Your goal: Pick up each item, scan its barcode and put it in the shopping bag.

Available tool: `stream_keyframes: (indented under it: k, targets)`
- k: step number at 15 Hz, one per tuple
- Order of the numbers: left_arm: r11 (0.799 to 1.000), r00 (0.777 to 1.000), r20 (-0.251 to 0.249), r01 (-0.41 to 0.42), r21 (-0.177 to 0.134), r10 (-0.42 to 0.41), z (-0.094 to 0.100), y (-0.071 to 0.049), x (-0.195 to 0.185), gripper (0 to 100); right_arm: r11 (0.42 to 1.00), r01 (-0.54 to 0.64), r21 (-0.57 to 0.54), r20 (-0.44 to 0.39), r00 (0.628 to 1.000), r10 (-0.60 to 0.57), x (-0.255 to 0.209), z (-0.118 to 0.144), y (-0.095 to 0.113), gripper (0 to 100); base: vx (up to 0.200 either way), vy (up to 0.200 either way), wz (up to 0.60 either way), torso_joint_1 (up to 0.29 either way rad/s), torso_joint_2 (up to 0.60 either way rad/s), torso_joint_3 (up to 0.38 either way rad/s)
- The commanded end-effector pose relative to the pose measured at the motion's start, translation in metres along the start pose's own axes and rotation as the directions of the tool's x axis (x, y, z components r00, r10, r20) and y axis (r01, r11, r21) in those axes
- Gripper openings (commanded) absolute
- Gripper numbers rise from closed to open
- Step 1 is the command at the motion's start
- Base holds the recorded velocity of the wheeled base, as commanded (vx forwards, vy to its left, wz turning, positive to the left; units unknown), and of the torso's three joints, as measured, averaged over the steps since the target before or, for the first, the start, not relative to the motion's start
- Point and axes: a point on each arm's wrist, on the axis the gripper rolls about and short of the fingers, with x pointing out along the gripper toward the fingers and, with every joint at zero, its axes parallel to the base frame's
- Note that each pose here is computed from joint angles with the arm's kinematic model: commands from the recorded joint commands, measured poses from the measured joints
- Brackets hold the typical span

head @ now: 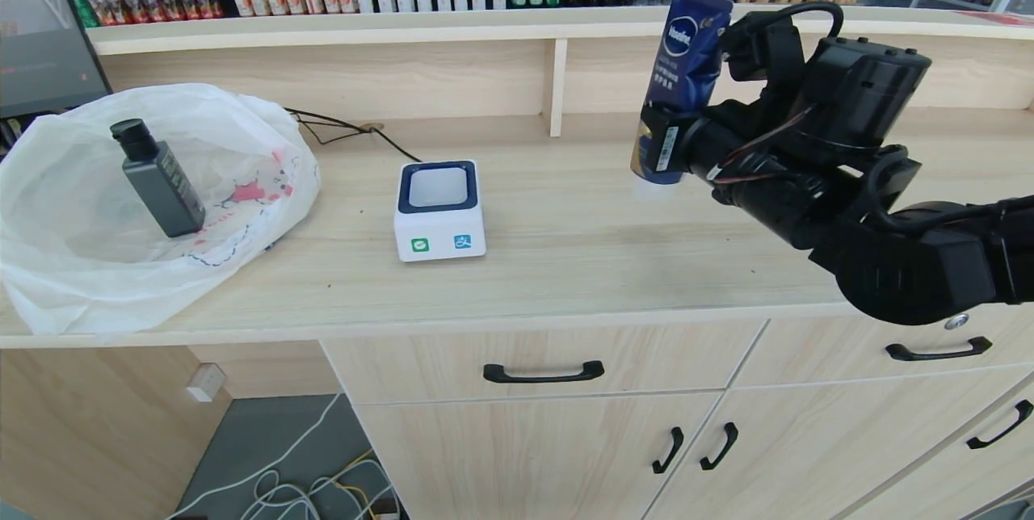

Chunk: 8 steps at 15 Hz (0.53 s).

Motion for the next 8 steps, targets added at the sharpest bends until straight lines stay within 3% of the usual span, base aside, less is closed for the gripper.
stream_keyframes:
  k: [1,4,8]
  targets:
    - [1.000,1.000,0.000,-0.002,-0.001,0.002,0.000,0.000,0.000,100,1.000,-0.028,0.006,0.030,0.999,0.028,-0.023,0.019,0.006,0,0.000,0.000,0.00,0.000,0.00,0.000]
    - [1.000,1.000,0.000,0.002,-0.001,-0.002,0.000,0.000,0.000,100,0.994,-0.093,-0.055,0.020,0.995,0.095,-0.061,0.021,0.015,0,0.000,0.000,0.00,0.000,0.00,0.000]
    - [1.000,1.000,0.000,-0.002,-0.001,0.002,0.000,0.000,0.000,100,0.985,-0.150,-0.085,0.070,0.985,0.156,-0.090,0.011,0.027,0,0.000,0.000,0.00,0.000,0.00,0.000]
